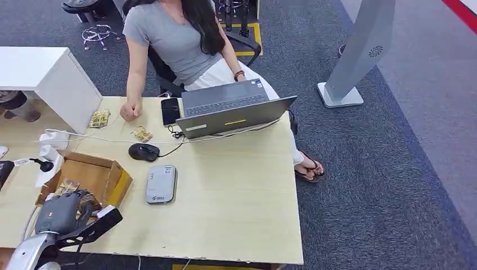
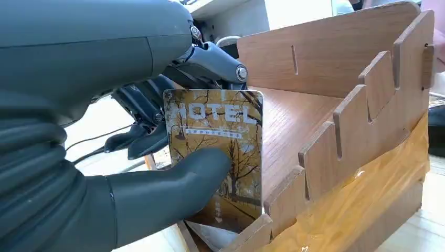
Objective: Pass the card to the sensor for recognition and then transmit it.
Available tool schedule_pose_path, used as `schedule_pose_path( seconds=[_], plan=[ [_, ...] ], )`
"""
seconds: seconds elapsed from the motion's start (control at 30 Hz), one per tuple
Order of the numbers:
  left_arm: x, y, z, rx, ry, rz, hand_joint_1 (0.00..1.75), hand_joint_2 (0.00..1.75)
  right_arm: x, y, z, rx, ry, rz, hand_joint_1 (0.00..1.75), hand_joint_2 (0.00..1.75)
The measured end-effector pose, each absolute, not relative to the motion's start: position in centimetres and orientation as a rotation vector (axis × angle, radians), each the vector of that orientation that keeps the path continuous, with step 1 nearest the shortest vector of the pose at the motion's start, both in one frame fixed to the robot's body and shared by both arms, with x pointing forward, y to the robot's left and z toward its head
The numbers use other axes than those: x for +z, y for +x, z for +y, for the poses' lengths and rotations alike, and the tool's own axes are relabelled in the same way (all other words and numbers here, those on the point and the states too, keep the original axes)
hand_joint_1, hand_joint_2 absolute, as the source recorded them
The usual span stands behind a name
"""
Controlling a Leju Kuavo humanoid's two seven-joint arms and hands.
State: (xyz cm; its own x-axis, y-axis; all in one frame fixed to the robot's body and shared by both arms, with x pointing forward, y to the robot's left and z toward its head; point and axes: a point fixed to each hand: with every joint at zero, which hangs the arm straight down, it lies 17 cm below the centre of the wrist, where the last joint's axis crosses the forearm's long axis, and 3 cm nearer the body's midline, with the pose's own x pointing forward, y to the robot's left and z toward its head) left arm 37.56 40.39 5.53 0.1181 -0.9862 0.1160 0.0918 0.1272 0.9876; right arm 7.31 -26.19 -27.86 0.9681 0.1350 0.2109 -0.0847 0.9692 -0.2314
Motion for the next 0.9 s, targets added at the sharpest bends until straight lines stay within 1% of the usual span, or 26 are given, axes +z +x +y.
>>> schedule_pose_path(
  seconds=[0.73, 0.83, 0.9],
  plan=[
    [5.7, 37.7, 40.1, -1.082, 1.090, -1.125, 1.75, 1.75, -27.9, 7.3, -26.0, 0.118, -0.217, -0.226, 0.00, 1.75],
    [6.4, 38.4, 40.0, -1.067, 1.098, -1.143, 1.75, 1.75, -27.9, 7.3, -26.0, 0.125, -0.217, -0.226, 0.00, 1.75],
    [8.4, 40.2, 40.0, -1.052, 1.126, -1.183, 1.75, 1.75, -27.9, 7.4, -26.0, 0.129, -0.215, -0.231, 0.00, 1.75]
  ],
)
